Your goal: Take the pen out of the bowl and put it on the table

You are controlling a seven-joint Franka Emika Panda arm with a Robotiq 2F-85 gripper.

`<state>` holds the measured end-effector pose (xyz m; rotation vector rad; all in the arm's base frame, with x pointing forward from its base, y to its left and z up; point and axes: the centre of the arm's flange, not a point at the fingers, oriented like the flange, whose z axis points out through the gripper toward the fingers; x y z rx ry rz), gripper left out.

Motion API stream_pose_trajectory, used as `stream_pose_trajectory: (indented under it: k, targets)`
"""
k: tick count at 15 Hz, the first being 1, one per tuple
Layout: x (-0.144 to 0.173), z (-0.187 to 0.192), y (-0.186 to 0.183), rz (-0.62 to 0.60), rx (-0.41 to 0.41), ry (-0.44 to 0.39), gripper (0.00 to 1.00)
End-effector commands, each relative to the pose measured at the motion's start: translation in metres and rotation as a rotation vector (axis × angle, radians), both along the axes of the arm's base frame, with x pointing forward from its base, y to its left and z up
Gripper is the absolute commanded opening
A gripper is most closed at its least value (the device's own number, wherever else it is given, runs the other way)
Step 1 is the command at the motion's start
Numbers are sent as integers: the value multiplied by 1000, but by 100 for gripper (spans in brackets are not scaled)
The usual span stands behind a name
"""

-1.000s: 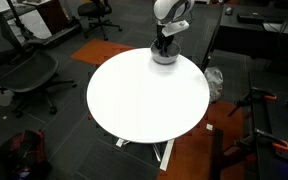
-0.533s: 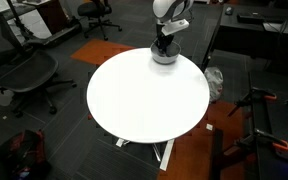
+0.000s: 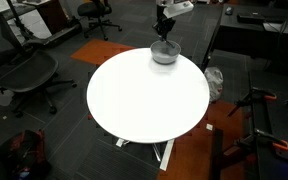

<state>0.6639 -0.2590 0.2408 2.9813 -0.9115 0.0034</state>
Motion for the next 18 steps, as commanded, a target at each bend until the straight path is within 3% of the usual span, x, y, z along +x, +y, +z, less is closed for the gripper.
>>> stream_pose_trajectory:
  k: [1,8,13,18]
  targets:
    - [-35,47,39,62,-19,11,5]
    - [-28,86,127,213,-64,3,5]
    - [-4,76,169,246,-64,6,5]
    - [13,41,179,255,-57,37,5]
